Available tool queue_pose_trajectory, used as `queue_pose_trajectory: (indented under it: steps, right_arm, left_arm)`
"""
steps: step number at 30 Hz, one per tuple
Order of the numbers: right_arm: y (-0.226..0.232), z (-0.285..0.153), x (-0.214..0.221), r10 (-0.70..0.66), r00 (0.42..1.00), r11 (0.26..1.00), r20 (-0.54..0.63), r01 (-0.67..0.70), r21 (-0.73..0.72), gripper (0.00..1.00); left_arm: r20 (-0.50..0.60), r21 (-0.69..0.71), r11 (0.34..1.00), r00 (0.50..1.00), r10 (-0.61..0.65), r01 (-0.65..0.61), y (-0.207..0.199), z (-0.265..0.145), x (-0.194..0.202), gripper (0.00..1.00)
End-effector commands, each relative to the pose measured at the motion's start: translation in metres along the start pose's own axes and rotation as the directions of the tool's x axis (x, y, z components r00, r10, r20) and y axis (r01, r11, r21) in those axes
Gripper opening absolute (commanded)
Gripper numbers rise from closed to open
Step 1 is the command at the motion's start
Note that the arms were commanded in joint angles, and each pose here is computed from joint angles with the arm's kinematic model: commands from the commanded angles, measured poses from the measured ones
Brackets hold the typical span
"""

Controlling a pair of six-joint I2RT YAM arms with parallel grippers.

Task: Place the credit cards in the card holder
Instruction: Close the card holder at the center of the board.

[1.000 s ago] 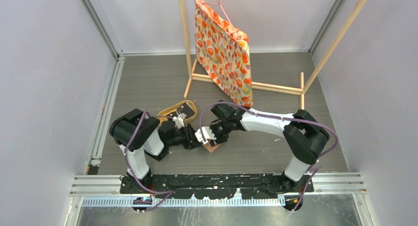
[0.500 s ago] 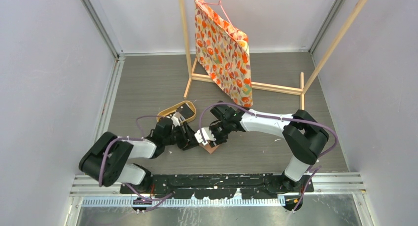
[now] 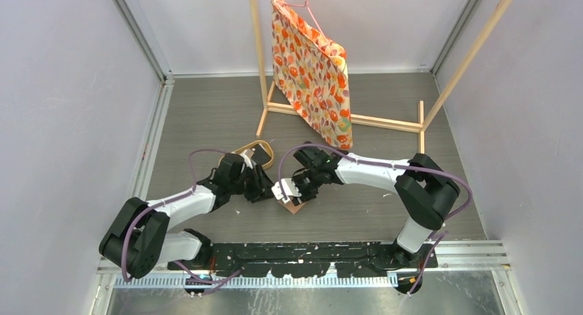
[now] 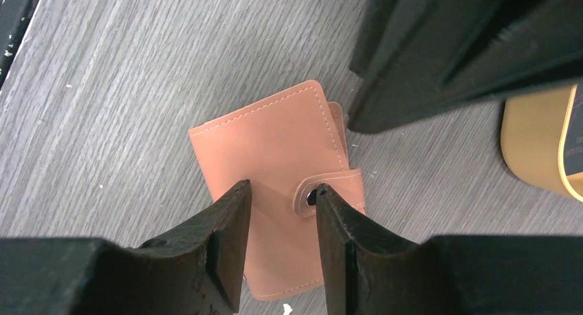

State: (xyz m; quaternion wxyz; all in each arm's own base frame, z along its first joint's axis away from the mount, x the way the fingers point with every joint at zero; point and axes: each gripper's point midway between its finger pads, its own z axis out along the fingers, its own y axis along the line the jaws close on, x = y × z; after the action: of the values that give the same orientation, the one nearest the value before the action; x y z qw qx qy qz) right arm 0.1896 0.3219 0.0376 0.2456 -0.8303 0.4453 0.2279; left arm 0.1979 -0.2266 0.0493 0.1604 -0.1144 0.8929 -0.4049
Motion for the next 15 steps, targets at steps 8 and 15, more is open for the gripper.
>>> queue_pose_trajectory:
  steps: [8,15]
  right_arm:
    - [0.086,0.017,0.052,0.093,0.97,0.971,-0.227,-0.138,-0.193,0.43]
    - [0.087,0.017,0.056,0.082,0.969,0.976,-0.234,-0.126,-0.177,0.42]
  left_arm:
    - [0.026,-0.053,0.997,0.998,0.058,-0.057,-0.015,0.014,-0.009,0.42]
    - [0.033,-0.07,0.996,0.998,0.06,-0.057,-0.017,0.024,-0.015,0.39]
